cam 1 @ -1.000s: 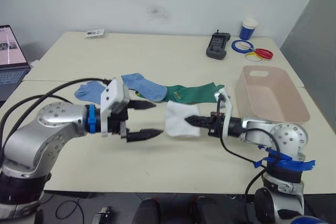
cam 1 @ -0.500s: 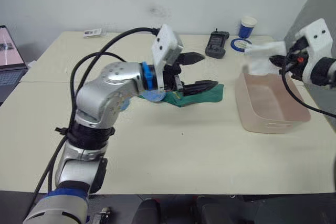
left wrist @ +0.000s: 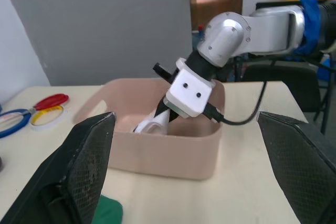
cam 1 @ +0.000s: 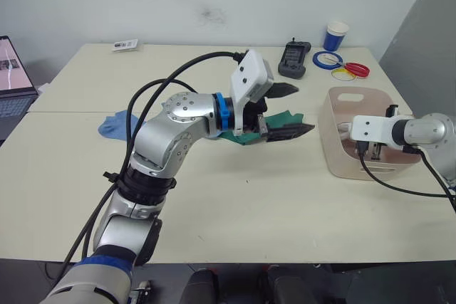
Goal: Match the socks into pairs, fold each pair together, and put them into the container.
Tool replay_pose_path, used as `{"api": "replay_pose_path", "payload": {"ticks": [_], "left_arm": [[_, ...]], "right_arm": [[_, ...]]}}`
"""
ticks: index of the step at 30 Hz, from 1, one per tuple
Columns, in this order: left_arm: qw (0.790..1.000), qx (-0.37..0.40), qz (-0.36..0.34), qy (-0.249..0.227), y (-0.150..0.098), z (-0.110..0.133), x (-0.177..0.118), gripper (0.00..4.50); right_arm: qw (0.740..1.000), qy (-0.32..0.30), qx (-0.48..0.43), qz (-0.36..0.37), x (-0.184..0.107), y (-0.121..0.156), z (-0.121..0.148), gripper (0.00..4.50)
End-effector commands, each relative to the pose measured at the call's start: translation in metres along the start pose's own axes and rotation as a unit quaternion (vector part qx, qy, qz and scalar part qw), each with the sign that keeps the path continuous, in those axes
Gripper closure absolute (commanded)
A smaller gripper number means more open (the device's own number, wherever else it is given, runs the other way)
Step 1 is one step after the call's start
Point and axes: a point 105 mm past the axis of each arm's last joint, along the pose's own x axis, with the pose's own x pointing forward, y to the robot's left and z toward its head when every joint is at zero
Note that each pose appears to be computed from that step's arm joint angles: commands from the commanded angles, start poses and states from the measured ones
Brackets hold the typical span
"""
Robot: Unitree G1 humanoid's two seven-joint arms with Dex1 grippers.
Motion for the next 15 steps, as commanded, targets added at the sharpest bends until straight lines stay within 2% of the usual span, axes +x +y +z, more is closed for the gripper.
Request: {"api": "replay_pose_path", "payload": {"ticks": [1,9,11,15], "left_arm": [[0.999,0.018,-0.027,-0.009,-0.011,0.009,0.003,0.00],[0.999,0.020,-0.047,0.001,-0.014,0.003,0.004,0.00],[0.999,0.019,-0.050,0.002,-0.015,0.003,0.005,0.00],[0.999,0.018,-0.046,0.003,-0.013,0.002,0.003,0.00]], "right_arm": [[1.000,-0.008,-0.003,0.007,-0.012,-0.010,0.002,3.54],[0.999,-0.010,0.013,0.035,-0.031,-0.024,0.000,0.83],[0.999,-0.008,0.020,0.049,-0.043,-0.028,-0.001,0.15],[0.997,-0.015,0.049,0.051,-0.074,-0.046,0.001,0.05]]}}
